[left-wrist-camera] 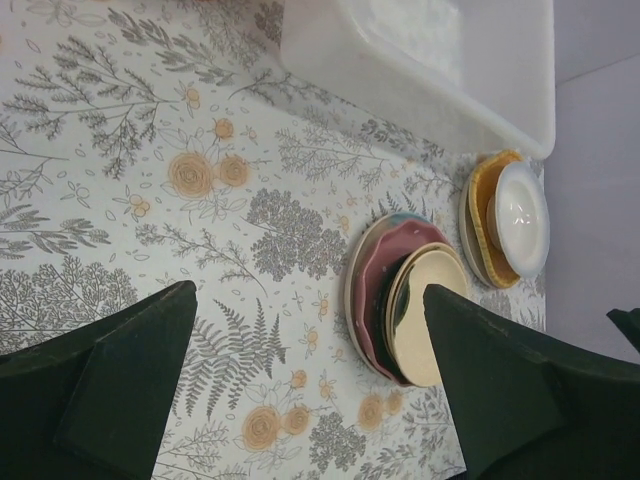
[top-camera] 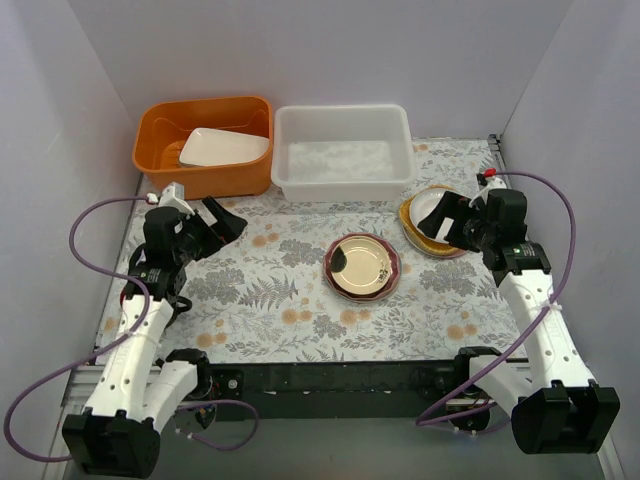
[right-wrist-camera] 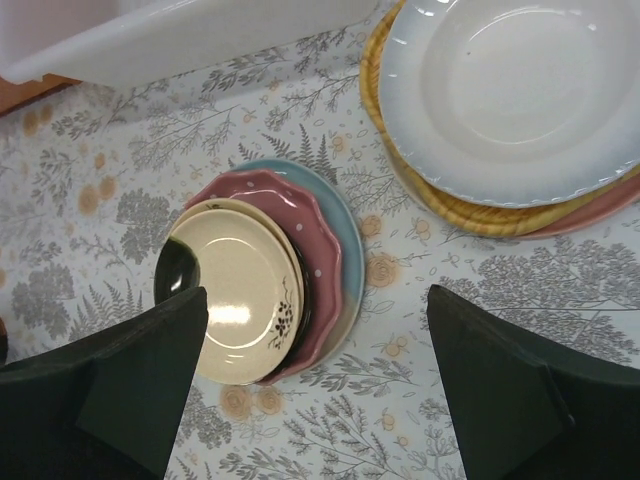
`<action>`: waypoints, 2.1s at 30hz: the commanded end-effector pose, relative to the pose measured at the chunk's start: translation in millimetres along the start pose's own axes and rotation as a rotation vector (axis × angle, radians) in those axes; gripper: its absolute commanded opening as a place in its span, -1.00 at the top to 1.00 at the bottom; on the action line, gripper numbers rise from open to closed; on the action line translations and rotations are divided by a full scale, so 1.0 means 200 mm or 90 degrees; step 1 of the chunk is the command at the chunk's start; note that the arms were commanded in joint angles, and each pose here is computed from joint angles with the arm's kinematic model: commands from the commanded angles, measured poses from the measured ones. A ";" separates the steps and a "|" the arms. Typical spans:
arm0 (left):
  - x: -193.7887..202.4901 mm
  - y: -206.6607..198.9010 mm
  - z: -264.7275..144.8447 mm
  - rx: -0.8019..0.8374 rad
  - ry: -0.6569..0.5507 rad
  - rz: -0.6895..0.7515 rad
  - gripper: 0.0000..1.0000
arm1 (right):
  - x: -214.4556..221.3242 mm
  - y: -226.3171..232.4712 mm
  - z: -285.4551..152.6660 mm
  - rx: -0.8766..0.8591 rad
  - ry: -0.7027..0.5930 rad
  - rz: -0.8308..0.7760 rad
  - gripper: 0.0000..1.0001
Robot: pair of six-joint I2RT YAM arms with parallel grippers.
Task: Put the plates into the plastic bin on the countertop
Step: Pick up the plate at the center of the board.
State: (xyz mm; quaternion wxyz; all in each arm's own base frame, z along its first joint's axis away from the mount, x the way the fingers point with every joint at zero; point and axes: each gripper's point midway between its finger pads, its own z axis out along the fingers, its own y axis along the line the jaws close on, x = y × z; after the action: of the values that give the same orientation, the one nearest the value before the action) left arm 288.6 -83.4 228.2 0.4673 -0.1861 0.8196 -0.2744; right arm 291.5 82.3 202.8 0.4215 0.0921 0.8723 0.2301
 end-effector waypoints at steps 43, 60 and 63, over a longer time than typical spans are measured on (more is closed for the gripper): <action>0.82 -1.17 0.52 0.204 0.365 0.102 -0.96 | 0.01 -0.59 0.13 0.079 0.023 0.217 -0.19; 0.93 -1.06 0.53 0.181 0.389 0.110 -0.96 | -0.15 -0.84 0.27 0.092 -0.012 0.273 -0.04; 0.94 -1.03 0.54 0.175 0.393 0.113 -0.96 | -0.16 -0.86 0.32 0.082 -0.010 0.274 0.01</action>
State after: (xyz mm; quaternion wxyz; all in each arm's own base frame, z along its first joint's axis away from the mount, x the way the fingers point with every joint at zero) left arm 302.7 -382.0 180.2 0.2289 0.0357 0.8949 -0.3814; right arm 343.5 -50.3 93.3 0.3274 0.3192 0.8540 0.2483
